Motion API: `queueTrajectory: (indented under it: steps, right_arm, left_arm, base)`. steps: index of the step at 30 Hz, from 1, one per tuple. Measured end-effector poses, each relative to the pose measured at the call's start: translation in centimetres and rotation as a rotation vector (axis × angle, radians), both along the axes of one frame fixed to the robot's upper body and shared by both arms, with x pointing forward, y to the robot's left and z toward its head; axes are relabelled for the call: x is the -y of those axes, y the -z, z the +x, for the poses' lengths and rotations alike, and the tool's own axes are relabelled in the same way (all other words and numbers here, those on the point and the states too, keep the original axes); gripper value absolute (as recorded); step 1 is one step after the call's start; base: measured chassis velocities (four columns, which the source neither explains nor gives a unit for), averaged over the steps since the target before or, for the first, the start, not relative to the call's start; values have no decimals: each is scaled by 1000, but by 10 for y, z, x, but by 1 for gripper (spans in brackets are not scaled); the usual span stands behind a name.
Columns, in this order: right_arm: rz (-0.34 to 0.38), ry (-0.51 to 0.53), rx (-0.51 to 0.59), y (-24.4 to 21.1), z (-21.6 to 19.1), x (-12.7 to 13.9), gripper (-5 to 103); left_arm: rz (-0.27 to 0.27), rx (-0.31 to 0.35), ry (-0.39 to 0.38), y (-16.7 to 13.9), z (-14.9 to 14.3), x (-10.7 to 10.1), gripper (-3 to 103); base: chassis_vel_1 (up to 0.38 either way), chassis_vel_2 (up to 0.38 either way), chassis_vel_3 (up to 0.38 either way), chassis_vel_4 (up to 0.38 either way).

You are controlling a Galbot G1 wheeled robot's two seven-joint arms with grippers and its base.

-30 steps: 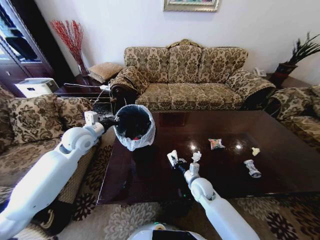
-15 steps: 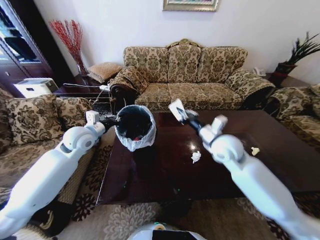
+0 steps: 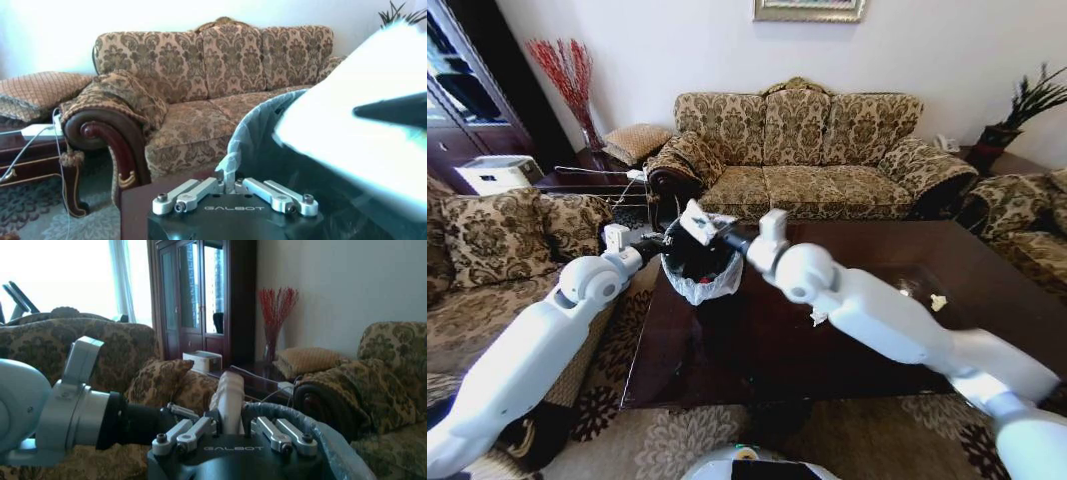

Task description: Move to the front of the table and place the trash on the table into the trash bin.

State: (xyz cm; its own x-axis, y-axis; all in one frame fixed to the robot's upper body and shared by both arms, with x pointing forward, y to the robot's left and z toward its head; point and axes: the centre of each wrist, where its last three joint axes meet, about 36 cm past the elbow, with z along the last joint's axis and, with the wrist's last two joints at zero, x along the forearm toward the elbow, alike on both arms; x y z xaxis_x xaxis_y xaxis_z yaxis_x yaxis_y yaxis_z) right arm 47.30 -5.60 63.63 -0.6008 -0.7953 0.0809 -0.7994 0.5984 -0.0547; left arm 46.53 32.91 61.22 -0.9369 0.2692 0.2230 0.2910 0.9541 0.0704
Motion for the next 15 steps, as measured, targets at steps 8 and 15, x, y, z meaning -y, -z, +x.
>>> queueTrajectory:
  steps: [8, 15]
  right_arm:
    - [-15, 5, -3, 1, 1, -1, 41]
    - [16, 25, 59, -20, 2, 0, 79]
  left_arm:
    - [-6, 12, -1, -4, 1, 0, 1]
    - [-5, 14, -5, -5, -1, -1, 1]
  base:
    - [0, 0, 0, 0]
    - [0, 0, 0, 0]
